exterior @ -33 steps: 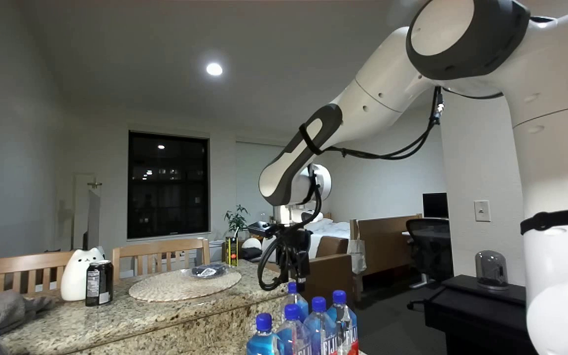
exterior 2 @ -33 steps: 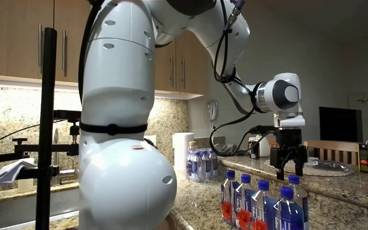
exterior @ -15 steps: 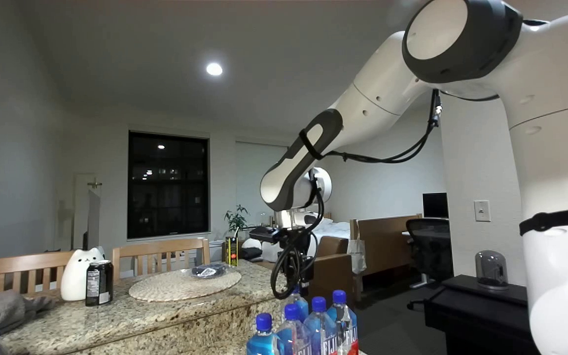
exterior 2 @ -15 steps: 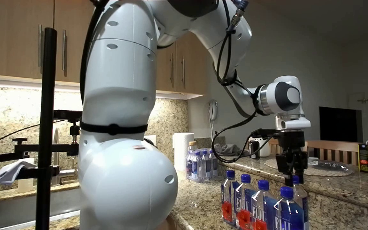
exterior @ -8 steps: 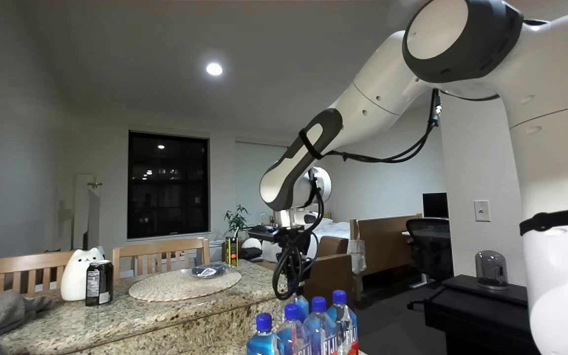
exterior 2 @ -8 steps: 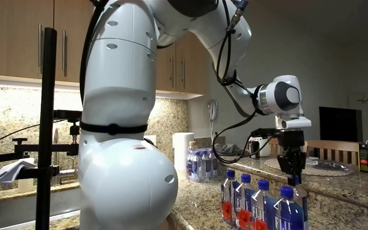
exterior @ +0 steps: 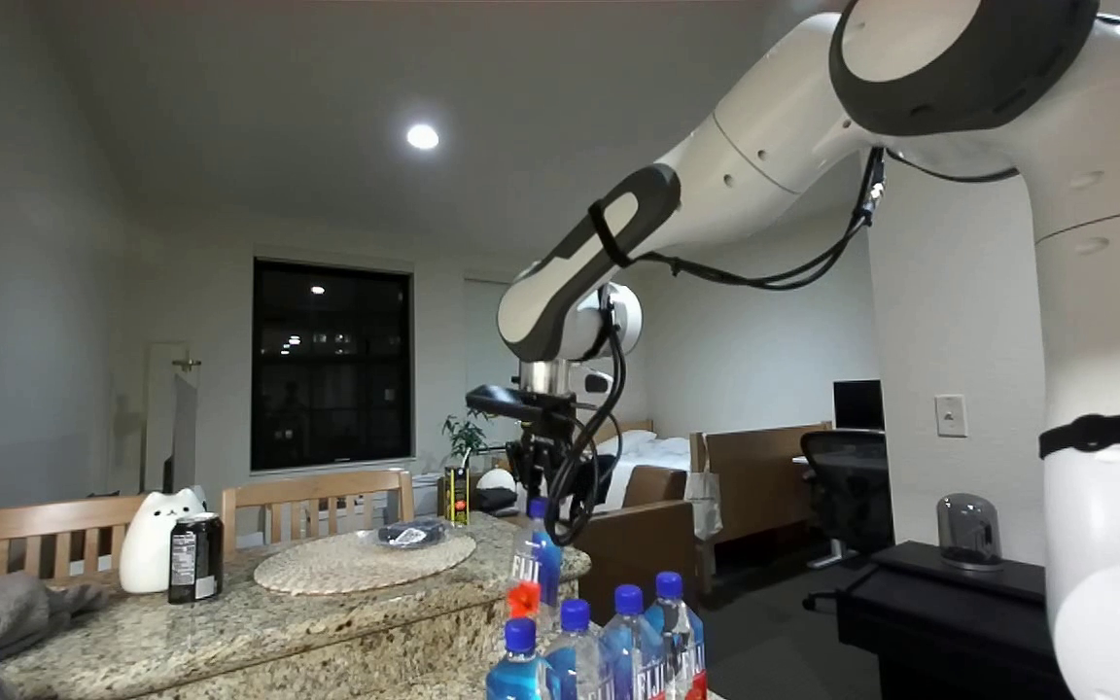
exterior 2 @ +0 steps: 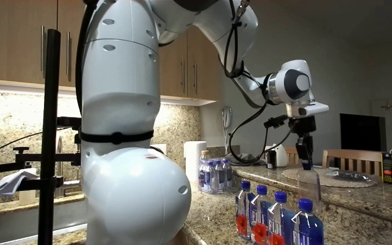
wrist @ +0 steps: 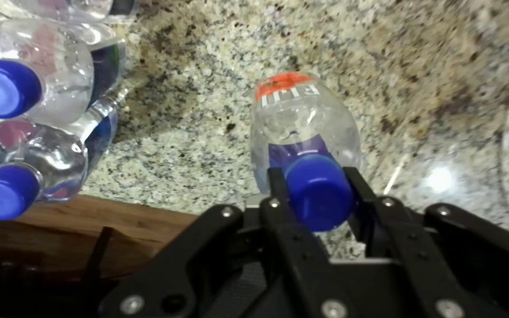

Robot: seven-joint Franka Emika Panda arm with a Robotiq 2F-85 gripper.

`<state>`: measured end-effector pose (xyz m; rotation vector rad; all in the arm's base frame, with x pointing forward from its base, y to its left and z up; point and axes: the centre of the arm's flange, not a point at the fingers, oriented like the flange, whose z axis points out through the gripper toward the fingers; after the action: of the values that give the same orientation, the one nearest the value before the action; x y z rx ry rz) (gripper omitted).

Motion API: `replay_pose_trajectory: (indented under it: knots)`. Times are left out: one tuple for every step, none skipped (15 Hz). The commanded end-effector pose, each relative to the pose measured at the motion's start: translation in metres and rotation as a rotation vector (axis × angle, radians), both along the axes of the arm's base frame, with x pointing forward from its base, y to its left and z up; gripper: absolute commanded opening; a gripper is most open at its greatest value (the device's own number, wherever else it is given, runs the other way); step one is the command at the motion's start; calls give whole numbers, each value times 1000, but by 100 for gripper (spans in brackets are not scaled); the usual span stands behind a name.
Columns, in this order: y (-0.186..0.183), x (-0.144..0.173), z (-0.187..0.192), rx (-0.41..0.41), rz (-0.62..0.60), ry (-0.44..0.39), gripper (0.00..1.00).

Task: Line up the empty water bottles

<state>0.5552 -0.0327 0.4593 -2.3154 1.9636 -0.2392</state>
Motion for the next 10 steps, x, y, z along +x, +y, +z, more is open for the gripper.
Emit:
replay_pose_trajectory:
  knots:
    - [40, 2, 48, 49, 192, -49, 10]
    - [58, 2, 59, 58, 249, -63, 10]
    - [78, 3, 64, 65, 302, -70, 10]
    - [95, 2, 69, 73, 357, -74, 10]
    - [116, 1, 70, 79, 411, -77, 10]
    - [133, -1, 71, 84, 466, -77, 10]
    - [152, -4, 68, 87, 519, -73, 10]
    - [168, -8, 66, 93, 572, -68, 10]
    - [186, -14, 61, 98, 624, -61, 10]
    - [199, -20, 57, 102, 676, -53, 10]
